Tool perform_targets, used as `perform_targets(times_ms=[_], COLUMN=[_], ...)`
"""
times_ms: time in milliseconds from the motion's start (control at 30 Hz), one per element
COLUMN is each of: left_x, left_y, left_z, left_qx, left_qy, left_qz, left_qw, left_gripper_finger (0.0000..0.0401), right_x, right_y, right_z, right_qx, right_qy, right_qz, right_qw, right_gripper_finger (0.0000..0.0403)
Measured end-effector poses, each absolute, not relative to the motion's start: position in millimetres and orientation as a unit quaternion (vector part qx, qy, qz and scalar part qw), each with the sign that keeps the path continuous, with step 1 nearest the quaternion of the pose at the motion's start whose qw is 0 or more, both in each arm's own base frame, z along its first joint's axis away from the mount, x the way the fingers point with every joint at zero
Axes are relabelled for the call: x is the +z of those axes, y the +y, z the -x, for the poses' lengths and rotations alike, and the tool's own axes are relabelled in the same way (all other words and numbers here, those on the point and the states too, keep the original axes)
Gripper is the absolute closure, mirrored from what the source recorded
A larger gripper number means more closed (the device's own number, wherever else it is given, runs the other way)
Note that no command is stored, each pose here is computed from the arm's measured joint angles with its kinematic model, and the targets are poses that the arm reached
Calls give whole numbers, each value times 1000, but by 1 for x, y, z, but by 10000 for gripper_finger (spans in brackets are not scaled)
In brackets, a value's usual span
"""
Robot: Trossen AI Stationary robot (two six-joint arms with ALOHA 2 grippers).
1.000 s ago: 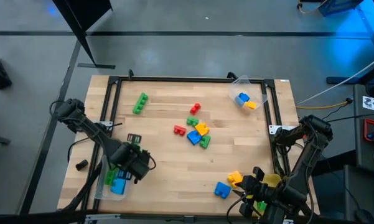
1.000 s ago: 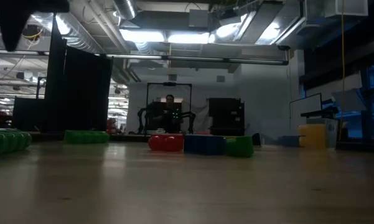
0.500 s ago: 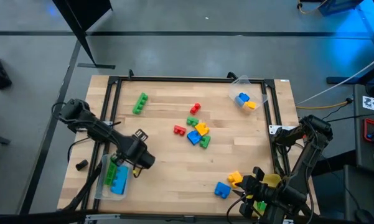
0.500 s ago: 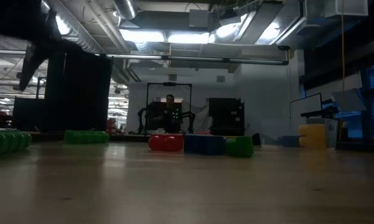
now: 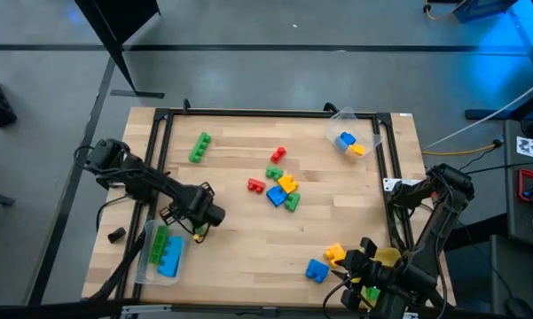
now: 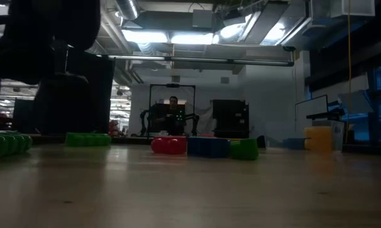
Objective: Sort blocks by size
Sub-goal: Put the bottom 4 stud green game piece into the bottom transparent bin
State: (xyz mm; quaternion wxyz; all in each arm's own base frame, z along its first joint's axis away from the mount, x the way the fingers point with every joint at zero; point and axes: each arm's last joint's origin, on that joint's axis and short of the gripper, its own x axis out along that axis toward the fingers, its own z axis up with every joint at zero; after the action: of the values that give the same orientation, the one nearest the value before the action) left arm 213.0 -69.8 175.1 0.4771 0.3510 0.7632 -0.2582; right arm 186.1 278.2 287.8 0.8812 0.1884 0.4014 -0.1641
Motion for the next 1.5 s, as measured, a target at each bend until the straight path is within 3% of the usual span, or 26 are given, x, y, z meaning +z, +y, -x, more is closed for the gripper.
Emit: perform_targets(times_ms=[700,1133,1500], left_x=[171,152,149], left_y=[-65,-56,-58], left_z=[-218,-201,-208], left_qx=[-285,-277,-257], left_qy=[755,780,766], left_qz=[-295,-287,-278], left_qw=[512,483,520], left_gripper_finger=[219,219,219], right_x=[288,288,288], right_y=[278,278,278], right_z=[-186,-186,-186], right_qx=[-164,-165,-166], right_qy=[402,403,403], right_qz=[-188,-185,-185], right_qw=[881,881,881], right_gripper_finger=[281,281,281])
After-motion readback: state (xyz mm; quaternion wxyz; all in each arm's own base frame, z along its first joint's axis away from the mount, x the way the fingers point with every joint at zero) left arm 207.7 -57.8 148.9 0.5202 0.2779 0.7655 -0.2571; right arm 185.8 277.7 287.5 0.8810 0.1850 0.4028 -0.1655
